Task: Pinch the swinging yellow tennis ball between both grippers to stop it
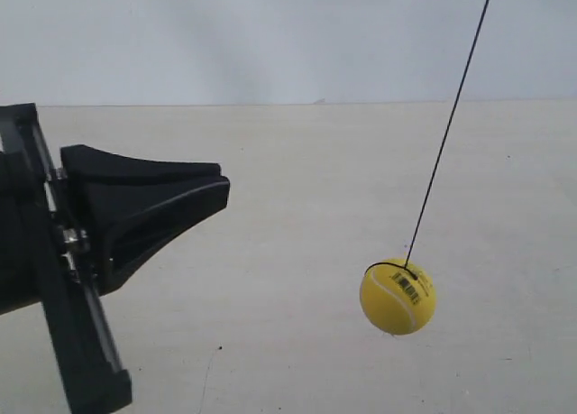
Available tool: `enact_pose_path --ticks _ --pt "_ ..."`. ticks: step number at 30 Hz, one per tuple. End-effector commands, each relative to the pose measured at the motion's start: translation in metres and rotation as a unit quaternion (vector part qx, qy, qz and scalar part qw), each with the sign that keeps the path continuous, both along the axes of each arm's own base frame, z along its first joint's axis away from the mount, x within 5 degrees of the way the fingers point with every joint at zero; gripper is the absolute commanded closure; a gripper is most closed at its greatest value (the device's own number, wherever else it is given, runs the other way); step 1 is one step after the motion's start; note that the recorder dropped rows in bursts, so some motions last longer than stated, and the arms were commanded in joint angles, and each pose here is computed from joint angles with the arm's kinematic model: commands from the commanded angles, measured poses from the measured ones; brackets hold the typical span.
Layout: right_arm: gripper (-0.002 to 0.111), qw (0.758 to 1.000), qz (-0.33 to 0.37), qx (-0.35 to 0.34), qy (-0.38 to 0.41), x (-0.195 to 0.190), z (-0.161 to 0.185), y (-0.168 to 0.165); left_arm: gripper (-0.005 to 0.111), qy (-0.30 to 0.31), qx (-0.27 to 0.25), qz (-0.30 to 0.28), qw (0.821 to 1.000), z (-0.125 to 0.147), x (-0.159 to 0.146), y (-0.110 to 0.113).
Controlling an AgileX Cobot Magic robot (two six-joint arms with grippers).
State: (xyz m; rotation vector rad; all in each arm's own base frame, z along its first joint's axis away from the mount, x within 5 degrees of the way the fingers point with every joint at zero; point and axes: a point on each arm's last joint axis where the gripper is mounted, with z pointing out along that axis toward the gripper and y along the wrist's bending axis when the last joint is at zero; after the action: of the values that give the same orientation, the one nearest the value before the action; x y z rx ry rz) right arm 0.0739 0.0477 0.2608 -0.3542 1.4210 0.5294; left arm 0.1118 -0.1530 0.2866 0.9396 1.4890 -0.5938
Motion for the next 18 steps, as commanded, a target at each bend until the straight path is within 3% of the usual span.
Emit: enact_pose_path --ticks 1,7,18 --pt "0.108 1.000 -0.001 0.011 -0.015 -0.005 0.004 -0.002 0.102 0.012 -0.019 0.012 1.000 0.010 -0.008 0.012" --pt "0.108 1.000 -0.001 0.016 -0.023 -0.007 0.006 -0.003 0.102 0.018 -0.004 0.030 0.999 0.016 -0.020 0.034" --pt "0.108 0.999 0.007 0.019 -0.030 -0.008 0.007 -0.002 0.102 0.012 -0.012 0.031 0.999 0.020 -0.023 0.039"
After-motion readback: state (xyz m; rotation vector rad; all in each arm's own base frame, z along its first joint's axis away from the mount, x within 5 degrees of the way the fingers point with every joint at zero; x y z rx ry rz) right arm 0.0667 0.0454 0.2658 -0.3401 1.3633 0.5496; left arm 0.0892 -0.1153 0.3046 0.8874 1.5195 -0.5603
